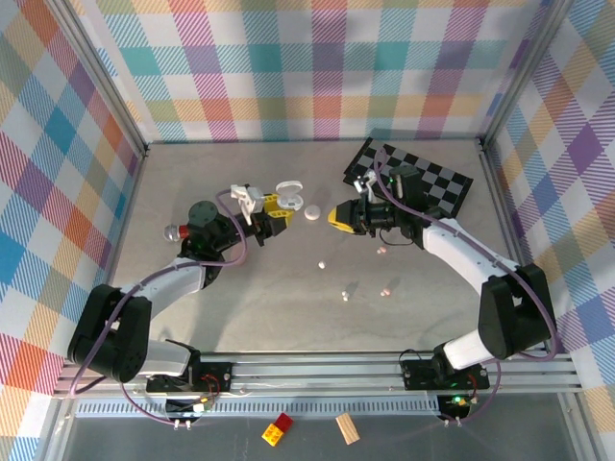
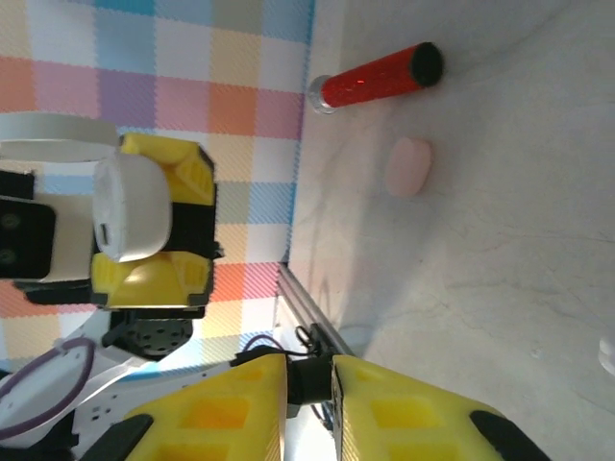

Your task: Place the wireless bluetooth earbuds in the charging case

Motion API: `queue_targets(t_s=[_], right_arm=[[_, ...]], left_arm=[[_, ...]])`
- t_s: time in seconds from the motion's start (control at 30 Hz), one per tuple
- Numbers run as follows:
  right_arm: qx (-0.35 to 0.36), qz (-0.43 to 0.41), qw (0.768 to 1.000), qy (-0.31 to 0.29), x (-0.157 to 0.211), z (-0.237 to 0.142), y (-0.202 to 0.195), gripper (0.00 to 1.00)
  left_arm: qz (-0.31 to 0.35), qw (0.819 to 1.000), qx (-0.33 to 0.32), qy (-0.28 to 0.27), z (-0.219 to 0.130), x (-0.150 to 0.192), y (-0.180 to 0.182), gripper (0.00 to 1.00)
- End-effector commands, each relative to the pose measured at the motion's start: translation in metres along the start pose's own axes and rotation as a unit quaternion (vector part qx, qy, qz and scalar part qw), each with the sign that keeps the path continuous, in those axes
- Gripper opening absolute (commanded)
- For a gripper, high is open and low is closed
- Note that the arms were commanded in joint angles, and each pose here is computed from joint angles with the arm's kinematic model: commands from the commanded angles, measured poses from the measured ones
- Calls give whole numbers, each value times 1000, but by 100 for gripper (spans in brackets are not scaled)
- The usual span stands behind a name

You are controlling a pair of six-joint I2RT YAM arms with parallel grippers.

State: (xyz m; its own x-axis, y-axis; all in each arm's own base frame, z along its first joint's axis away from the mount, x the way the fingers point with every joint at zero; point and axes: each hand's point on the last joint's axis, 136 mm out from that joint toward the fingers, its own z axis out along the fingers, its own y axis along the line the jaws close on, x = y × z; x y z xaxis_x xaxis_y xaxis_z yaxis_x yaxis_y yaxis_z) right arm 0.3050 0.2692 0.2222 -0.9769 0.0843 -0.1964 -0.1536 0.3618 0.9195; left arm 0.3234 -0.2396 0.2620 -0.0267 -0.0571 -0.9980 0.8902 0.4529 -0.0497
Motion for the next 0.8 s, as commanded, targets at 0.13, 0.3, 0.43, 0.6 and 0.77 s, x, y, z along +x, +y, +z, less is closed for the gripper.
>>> queue_targets(t_s=[0.13,0.3,0.43,0.6,0.77], right_arm=[[129,-40,991,-16,0,-12,-36,25],[176,-54,983,2,7,-8,-61,34],[218,-73,973,27,17,4,-82,39],[261,-93,959,64,30,23,-101,42],[276,-116,950,91,39,41,-111,42]], left_arm=[[13,999,-9,-40,7,-24,8,33],[10,999,-9,-49,9,-27,14,33],[15,999,-18,-48,5,-30,18,33],[15,998,-23,-49,-1,-33,17,33],[10,998,-26,-55,-6,-33,19,33]])
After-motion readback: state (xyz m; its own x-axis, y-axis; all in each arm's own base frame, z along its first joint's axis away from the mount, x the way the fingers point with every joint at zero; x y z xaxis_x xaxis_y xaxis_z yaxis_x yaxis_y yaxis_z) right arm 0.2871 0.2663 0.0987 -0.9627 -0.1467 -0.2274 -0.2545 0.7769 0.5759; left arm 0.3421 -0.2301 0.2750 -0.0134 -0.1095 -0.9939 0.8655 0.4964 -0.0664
